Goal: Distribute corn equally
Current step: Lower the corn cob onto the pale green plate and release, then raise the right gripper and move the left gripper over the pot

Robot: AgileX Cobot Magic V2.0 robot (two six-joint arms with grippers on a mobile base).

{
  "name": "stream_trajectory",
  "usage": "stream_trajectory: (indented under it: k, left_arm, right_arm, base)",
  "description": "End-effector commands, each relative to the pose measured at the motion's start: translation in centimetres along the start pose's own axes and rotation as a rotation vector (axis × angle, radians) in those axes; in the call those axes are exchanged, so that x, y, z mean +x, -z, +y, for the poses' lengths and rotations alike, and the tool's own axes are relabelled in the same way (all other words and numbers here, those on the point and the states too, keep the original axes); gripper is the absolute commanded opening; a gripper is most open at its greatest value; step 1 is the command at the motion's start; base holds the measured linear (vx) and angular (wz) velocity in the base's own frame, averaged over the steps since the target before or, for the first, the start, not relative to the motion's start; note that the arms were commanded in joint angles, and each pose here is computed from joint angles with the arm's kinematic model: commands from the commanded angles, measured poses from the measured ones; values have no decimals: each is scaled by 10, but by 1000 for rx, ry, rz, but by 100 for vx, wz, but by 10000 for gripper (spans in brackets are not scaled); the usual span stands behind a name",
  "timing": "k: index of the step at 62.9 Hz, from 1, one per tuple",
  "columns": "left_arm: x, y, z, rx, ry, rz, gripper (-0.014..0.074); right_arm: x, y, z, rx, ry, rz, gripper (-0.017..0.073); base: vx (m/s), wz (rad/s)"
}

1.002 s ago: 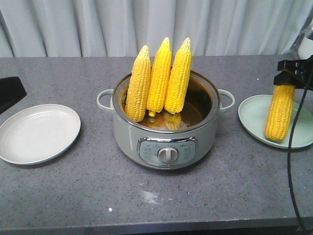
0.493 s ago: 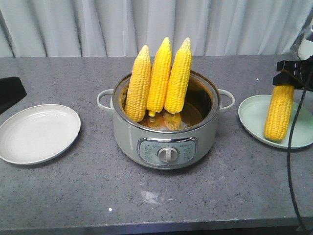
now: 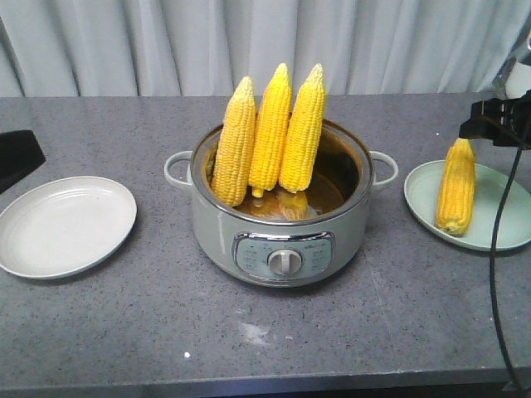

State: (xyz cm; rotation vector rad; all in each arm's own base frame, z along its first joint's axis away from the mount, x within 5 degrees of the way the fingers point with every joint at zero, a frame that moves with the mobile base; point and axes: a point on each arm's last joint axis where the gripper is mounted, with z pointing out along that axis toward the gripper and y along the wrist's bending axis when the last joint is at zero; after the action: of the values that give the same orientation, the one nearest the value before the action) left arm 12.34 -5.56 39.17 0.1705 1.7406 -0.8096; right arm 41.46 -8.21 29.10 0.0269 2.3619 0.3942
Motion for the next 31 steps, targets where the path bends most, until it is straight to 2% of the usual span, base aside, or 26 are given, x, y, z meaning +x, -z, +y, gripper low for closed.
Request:
stream_trajectory:
  k: [1, 8, 12, 19, 31]
  left_arm:
    - [-13, 1, -5, 22, 34, -65, 559]
    - [-15, -7, -1, 35, 85, -60, 559]
    - [-17, -13, 1, 40, 90, -48, 559]
    - [-34, -26, 3, 50, 46, -38, 559]
    - [-97, -58, -1, 101, -73, -72, 557]
  right_arm:
    - [-28, 36, 14, 9, 45, -140, 463]
    - [-42, 59, 29, -32, 75, -170, 463]
    - [-48, 77, 40, -59, 94, -188, 463]
    - [-53, 111, 62, -109, 126, -217, 463]
    - [-49, 157, 90, -152, 182, -258, 462]
  base:
    - [0, 0]
    - [0, 0]
    - [0, 0]
    - [0, 0]
    - [0, 0]
